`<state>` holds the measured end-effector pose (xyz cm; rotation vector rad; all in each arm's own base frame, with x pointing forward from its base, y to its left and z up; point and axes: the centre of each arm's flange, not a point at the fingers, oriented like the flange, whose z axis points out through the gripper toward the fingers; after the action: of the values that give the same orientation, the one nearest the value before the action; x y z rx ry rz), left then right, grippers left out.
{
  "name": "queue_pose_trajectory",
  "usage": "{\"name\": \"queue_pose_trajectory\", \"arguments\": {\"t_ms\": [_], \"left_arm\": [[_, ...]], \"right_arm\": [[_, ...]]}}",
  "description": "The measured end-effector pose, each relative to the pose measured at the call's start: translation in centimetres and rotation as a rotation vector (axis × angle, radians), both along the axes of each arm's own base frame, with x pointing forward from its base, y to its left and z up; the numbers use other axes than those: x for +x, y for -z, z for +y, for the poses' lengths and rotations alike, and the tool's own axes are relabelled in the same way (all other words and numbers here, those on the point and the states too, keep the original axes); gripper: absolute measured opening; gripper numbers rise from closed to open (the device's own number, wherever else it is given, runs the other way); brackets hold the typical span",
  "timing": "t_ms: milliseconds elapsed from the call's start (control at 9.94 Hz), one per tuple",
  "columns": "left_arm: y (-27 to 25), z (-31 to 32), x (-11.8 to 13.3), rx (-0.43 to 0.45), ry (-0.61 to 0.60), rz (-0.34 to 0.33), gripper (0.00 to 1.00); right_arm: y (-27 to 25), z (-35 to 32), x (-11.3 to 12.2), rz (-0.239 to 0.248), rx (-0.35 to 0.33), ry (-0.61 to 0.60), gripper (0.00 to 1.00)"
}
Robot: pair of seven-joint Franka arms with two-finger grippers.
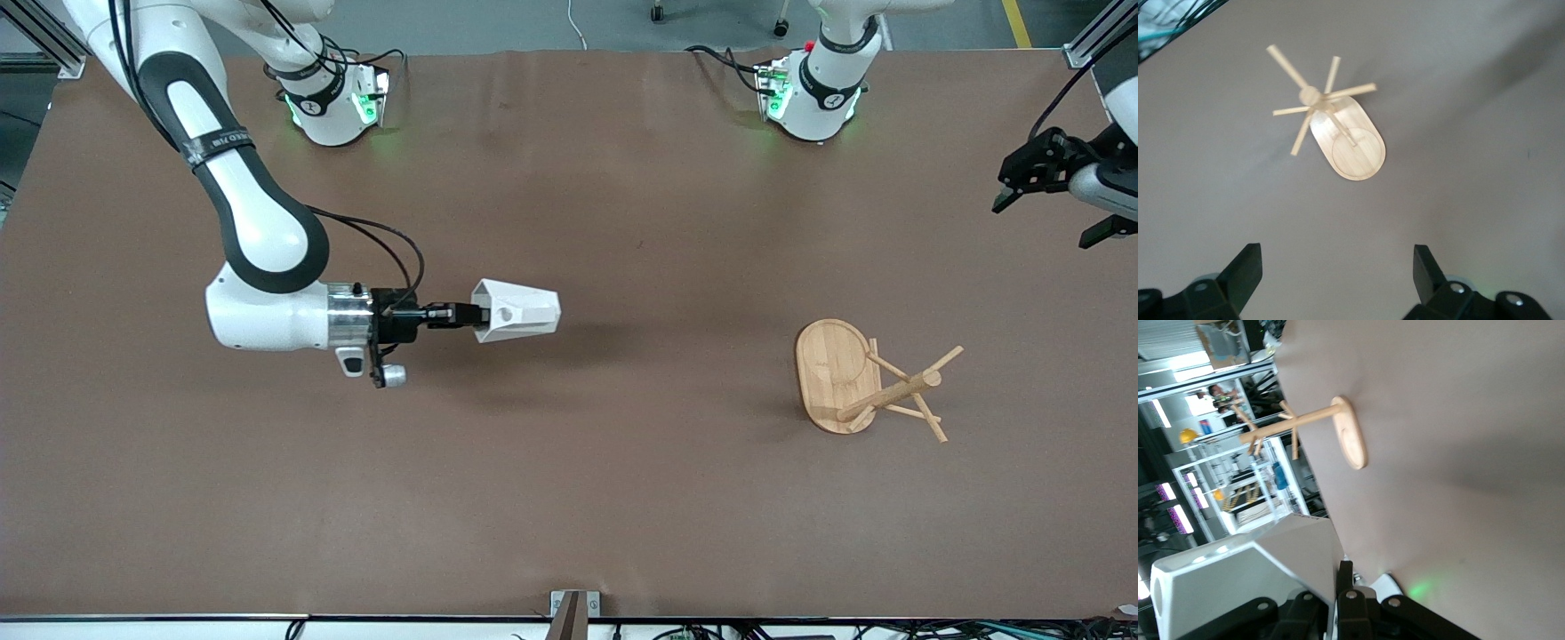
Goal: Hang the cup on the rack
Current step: 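Lift the white cup with the right gripper while the left gripper approaches, then grasp the cup with the left gripper from the right gripper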
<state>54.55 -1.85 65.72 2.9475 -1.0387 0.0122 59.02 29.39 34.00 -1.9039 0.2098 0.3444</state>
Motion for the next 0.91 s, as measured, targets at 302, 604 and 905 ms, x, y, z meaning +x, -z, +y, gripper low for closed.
{"name": "queue_pose_trajectory", "arguments": {"t_ms": [302, 604, 905], "left_arm": [[0.2, -2.1, -0.8, -0.068, 0.204, 0.049, 1.0], [0.8, -6.3, -1.3, -0.206, 0.442, 0.065, 1.0], [4.2, -12.3, -2.7, -0.291, 0.566, 0.236, 1.0]], "right_arm": [[-1.0, 4.8, -1.6, 0.06, 0.109, 0.044, 0.07], [-0.9, 8.1, -3.1, 0.048, 0.076, 0.079, 0.07], [-0.7, 9.8, -4.2, -0.025, 0.066, 0.055, 0.07]]}}
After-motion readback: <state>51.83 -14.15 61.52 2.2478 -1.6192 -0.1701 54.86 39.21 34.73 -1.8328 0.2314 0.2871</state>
